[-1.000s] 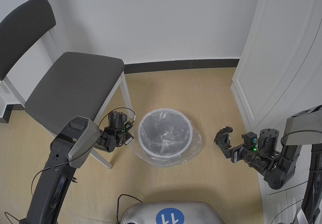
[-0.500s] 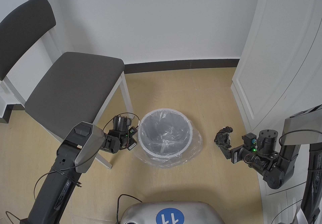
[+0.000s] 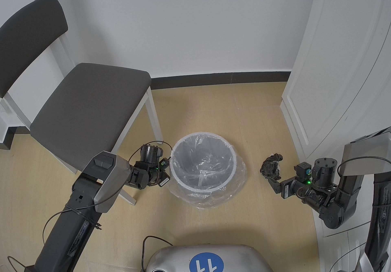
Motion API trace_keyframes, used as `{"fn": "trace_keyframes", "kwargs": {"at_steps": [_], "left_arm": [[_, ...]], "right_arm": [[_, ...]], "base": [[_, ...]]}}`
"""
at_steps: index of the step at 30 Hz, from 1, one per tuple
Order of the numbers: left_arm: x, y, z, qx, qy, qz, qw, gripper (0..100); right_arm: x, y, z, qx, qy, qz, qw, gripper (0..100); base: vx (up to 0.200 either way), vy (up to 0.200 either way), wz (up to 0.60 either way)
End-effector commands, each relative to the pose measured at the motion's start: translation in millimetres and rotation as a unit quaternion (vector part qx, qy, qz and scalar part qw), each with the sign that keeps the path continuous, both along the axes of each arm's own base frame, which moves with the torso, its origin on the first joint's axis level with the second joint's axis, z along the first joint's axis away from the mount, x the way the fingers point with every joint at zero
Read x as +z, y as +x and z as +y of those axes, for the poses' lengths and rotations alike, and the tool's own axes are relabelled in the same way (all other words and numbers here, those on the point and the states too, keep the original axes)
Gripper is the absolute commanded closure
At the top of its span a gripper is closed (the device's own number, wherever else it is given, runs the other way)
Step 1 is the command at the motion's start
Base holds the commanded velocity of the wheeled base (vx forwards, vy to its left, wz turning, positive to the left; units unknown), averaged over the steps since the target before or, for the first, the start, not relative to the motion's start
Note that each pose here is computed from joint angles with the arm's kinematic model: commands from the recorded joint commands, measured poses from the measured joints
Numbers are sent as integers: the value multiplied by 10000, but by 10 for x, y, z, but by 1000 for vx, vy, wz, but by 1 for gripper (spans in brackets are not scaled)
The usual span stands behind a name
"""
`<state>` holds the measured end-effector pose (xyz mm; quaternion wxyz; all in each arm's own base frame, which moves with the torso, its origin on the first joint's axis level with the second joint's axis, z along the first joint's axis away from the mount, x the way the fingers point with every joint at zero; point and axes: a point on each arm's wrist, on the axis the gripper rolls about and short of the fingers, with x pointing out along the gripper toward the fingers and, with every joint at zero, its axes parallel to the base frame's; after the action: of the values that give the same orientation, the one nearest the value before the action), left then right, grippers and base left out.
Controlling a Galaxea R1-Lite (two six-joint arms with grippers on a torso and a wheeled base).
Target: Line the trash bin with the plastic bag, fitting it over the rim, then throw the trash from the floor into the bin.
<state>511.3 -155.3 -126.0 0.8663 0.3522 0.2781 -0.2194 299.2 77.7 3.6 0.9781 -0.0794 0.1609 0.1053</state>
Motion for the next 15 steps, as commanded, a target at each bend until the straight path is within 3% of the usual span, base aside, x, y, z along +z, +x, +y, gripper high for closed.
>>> {"fn": "trace_keyframes", "kwargs": {"at_steps": [1,9,12,15], "left_arm": [[-1,4,4,106,-60,-19,9999,100],[4,18,26,854,-418,-50,9955,100],[-9,0,5,1270,-925,134,9875,100],[-32,-20,2,1472,-1119,319,9822,100]], "right_arm": [[0,-1,1,2,11,-50,10000,0],[-2,-5,5,9,9,-43,10000,0],[-8,1,7,9,9,-43,10000,0],[-40,5,8,12,-10,1,10000,0]], "base": [[0,0,0],[0,0,0],[0,0,0],[0,0,0]]}}
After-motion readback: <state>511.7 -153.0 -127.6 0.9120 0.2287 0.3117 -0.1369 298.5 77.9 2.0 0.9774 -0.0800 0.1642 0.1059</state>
